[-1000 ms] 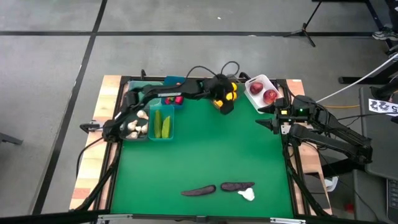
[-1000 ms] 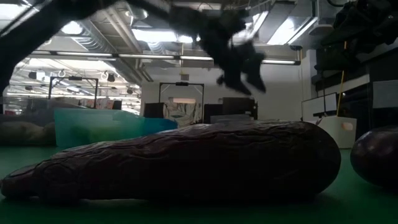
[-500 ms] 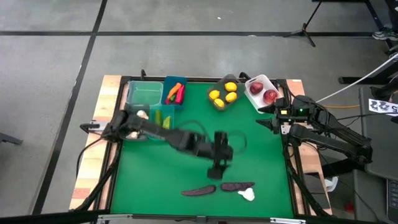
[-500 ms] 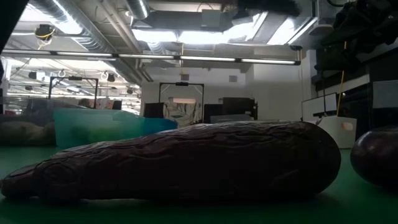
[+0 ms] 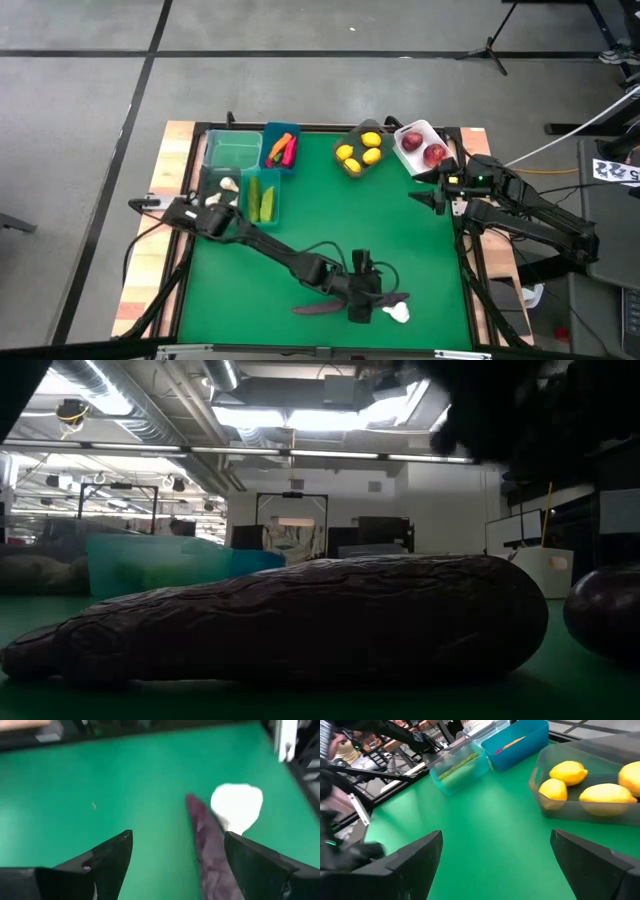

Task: Sort produce into baskets
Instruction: Put the purple eggplant into the transparent bin

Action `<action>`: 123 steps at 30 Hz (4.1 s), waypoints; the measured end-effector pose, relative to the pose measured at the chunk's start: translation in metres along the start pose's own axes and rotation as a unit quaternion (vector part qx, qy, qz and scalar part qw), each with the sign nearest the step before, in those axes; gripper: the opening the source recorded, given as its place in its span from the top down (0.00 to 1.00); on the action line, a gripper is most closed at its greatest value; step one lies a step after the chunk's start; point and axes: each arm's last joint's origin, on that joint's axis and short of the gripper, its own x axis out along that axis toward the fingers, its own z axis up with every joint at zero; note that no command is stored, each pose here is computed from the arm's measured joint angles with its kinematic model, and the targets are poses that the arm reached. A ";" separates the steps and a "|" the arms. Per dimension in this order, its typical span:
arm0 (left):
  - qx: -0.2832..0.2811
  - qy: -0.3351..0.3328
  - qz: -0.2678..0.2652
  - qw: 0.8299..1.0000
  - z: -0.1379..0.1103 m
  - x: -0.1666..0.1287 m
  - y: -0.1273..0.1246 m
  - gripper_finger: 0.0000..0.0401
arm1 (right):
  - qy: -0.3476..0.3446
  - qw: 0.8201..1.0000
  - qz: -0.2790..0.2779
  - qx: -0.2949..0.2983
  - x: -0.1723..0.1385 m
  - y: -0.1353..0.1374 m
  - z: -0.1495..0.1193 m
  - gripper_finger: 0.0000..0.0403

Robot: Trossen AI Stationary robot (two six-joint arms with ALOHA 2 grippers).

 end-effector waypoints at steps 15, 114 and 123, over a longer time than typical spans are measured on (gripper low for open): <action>-0.045 0.053 -0.079 0.994 -0.043 0.029 -0.026 0.23 | 0.006 1.000 0.016 0.003 0.000 0.001 0.000 0.08; -0.606 -0.118 0.559 0.554 -0.110 -0.294 0.267 0.52 | 0.008 1.000 0.020 -0.004 0.000 0.001 -0.001 0.08; -0.670 -0.217 0.518 0.484 -0.124 -0.268 0.285 0.52 | 0.008 1.000 0.020 -0.004 0.000 0.001 -0.001 0.08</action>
